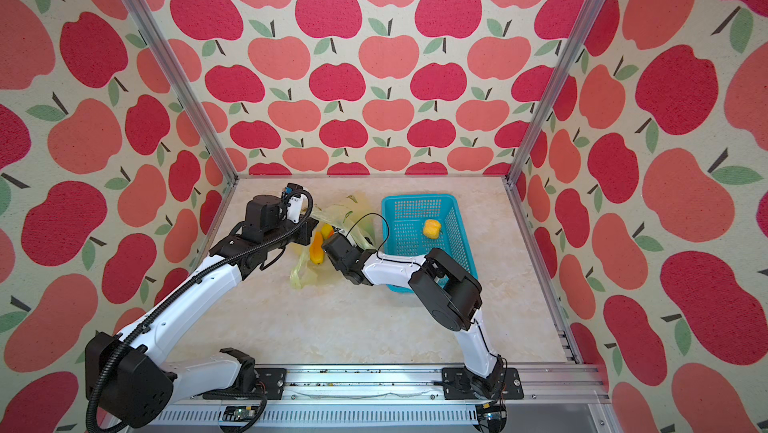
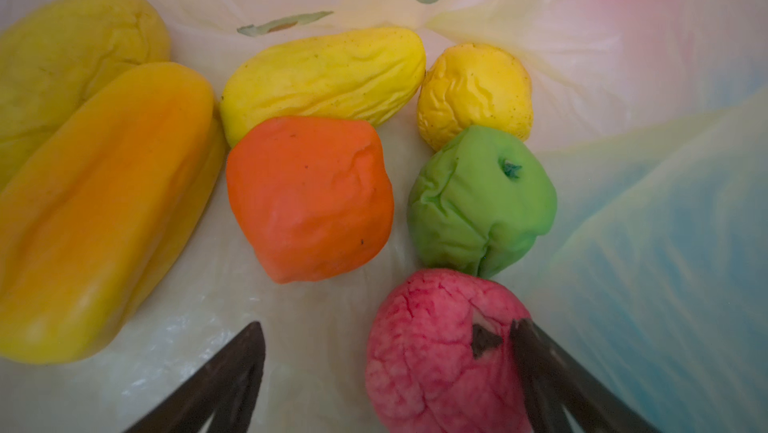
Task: Untie the knot of the plastic bag and take out the fruit
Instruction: 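Move the right gripper back into the bag and lower onto the pink peach, then grasp the pink peach with the right gripper and lift it out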
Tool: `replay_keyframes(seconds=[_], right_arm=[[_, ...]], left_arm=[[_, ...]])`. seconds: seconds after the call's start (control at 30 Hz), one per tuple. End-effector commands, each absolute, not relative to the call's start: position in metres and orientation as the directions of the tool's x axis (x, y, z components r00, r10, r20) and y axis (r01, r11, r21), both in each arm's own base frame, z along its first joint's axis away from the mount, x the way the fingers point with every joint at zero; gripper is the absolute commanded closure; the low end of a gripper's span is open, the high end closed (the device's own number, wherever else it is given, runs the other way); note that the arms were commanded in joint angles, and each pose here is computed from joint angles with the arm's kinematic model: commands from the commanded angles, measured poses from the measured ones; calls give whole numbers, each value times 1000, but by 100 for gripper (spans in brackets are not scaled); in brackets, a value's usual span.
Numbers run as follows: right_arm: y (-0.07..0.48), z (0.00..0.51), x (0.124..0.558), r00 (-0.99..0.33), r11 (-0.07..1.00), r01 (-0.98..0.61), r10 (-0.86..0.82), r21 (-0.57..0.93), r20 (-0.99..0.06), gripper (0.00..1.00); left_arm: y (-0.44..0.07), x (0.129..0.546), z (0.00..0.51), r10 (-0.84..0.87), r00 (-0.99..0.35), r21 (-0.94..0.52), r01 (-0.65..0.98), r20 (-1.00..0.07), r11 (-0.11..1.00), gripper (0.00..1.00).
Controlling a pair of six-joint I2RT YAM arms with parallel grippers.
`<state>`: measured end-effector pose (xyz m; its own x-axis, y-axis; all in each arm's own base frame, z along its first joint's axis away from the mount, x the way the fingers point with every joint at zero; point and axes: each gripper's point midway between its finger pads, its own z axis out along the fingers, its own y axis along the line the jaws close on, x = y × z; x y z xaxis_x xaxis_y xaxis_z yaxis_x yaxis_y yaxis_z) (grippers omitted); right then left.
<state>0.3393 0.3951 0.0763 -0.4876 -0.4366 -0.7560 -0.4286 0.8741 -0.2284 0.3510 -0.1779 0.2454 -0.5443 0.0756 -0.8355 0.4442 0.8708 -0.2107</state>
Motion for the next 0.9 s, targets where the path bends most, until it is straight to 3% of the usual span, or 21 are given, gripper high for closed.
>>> replay_keyframes(seconds=[0.0, 0.2, 0.47, 0.57, 0.63, 0.87], right_arm=[[368, 45, 336, -564, 874, -390, -475, -289, -676, 5], [344, 56, 339, -550, 882, -298, -471, -364, -690, 5], [352, 46, 341, -560, 875, -323, -485, -361, -672, 9], [357, 41, 342, -567, 872, -338, -489, -354, -663, 20], [360, 42, 342, -564, 870, -350, -491, -346, -664, 34], [378, 71, 329, -512, 859, -429, -487, -280, -708, 51]], left_arm=[[-180, 352, 253, 83, -526, -198, 455, -846, 868, 100], [-182, 353, 250, 85, -529, -200, 458, -845, 866, 100], [-182, 352, 252, 85, -527, -198, 457, -846, 867, 100], [-182, 352, 251, 86, -529, -199, 457, -844, 867, 100], [-182, 352, 250, 88, -531, -198, 457, -843, 867, 100], [-183, 353, 250, 87, -529, -199, 460, -844, 865, 100]])
